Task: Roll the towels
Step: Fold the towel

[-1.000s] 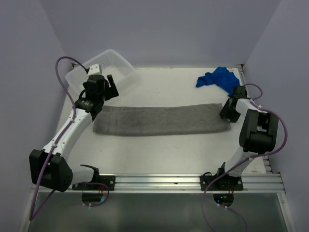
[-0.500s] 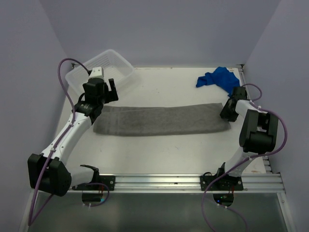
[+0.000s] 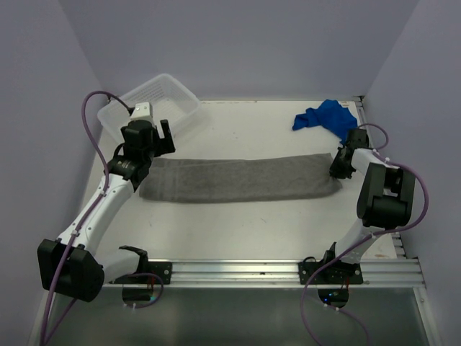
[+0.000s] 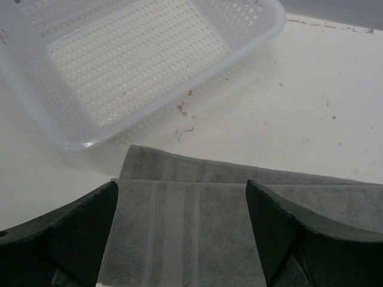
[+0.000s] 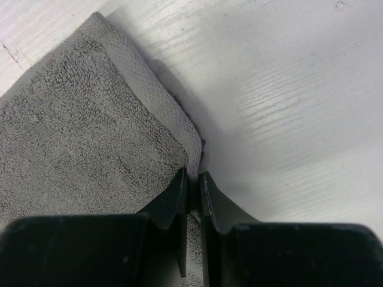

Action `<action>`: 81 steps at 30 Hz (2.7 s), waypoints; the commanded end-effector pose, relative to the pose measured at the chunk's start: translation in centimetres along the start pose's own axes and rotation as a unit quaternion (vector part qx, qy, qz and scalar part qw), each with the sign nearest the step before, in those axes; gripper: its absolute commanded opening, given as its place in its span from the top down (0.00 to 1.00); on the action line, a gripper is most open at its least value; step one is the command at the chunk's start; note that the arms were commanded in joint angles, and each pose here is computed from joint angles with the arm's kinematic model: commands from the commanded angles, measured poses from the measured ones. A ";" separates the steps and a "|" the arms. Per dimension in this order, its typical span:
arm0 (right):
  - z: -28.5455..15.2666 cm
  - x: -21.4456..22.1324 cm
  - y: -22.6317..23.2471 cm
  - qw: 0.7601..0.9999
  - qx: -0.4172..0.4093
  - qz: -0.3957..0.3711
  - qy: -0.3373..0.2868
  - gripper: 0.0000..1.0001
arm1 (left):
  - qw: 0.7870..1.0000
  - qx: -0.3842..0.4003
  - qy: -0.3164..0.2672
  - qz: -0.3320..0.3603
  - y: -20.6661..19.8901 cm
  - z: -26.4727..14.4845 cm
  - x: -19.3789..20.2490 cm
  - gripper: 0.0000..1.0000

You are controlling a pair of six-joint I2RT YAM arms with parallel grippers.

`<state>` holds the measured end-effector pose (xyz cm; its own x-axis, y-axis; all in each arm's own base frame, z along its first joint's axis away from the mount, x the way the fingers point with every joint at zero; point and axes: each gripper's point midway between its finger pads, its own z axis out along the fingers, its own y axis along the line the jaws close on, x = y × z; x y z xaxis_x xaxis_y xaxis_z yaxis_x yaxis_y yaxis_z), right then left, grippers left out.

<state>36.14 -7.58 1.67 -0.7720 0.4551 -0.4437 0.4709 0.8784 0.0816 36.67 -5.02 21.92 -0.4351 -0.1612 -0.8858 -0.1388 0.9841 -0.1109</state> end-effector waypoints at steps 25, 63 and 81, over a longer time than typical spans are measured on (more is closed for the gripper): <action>-12.0 -6.0 -3.2 0.987 0.126 -0.023 -0.095 1.00 | 0.999 0.028 -0.042 -0.001 -0.8 -1.4 -2.1 0.08; -24.6 10.9 41.7 0.945 -0.210 -0.233 -0.091 1.00 | 0.996 -0.012 -0.085 -0.021 1.1 -3.4 -3.9 0.08; -21.4 17.2 50.3 0.935 -0.320 -0.155 -0.017 1.00 | 0.996 0.004 -0.089 -0.023 0.5 -3.9 -4.1 0.07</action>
<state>37.06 44.76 15.78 -0.8218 0.0882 -0.5629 -0.1339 0.9304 0.3412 34.91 -3.93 25.55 -0.3247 -0.1821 -0.9281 -0.1652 0.9771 -0.1340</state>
